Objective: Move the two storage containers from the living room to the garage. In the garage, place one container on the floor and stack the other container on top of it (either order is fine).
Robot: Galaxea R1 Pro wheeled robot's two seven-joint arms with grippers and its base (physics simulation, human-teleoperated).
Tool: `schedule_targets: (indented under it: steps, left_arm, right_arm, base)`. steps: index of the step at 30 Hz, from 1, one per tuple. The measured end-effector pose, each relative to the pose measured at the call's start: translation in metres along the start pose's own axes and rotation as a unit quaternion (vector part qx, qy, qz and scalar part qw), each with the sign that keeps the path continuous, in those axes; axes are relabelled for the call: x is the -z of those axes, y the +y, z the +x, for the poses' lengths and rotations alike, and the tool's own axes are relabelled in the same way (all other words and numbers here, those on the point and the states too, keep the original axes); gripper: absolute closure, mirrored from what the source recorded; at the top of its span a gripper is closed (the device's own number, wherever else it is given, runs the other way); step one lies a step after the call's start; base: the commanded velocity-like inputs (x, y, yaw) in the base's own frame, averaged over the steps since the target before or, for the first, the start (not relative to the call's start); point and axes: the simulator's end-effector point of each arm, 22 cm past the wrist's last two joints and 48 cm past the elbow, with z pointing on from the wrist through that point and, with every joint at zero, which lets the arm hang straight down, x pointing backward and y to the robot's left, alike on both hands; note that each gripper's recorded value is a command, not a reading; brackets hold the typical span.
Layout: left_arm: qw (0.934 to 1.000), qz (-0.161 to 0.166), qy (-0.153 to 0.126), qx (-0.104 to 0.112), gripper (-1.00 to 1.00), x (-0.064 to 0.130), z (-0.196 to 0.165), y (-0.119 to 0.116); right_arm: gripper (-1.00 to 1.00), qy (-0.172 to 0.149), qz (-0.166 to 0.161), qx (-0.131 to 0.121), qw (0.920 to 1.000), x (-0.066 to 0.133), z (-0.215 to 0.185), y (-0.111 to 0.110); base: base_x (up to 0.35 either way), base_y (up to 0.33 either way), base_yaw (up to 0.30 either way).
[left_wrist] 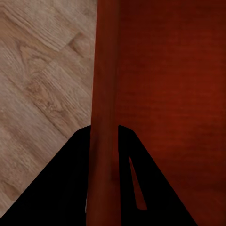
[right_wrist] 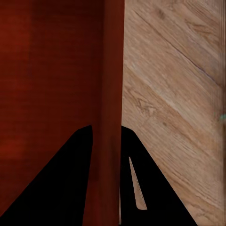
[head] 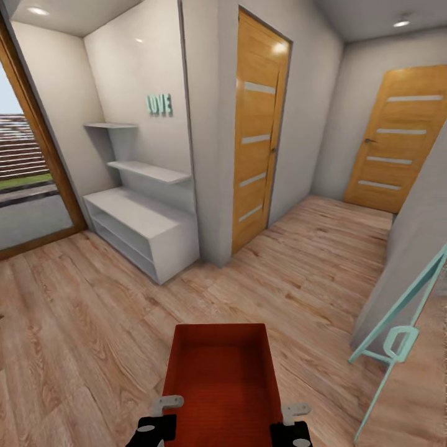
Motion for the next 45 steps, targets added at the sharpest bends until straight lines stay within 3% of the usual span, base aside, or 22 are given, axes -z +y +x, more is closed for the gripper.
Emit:
schedule_targets:
  steps: [25, 45]
  left_arm:
    - [1.0, 0.0, 0.0, 0.0, 1.0, 0.0, 0.0001, 0.0]
    - [1.0, 0.0, 0.0, 0.0, 1.0, 0.0, 0.0001, 0.0002]
  right_arm:
    - [1.0, 0.0, 0.0, 0.0, 1.0, 0.0, 0.0001, 0.0]
    - [1.0, 0.0, 0.0, 0.0, 1.0, 0.0, -0.0001, 0.0002]
  base:
    - [0.322, 0.0, -0.283]
    - [0.322, 0.0, -0.009]
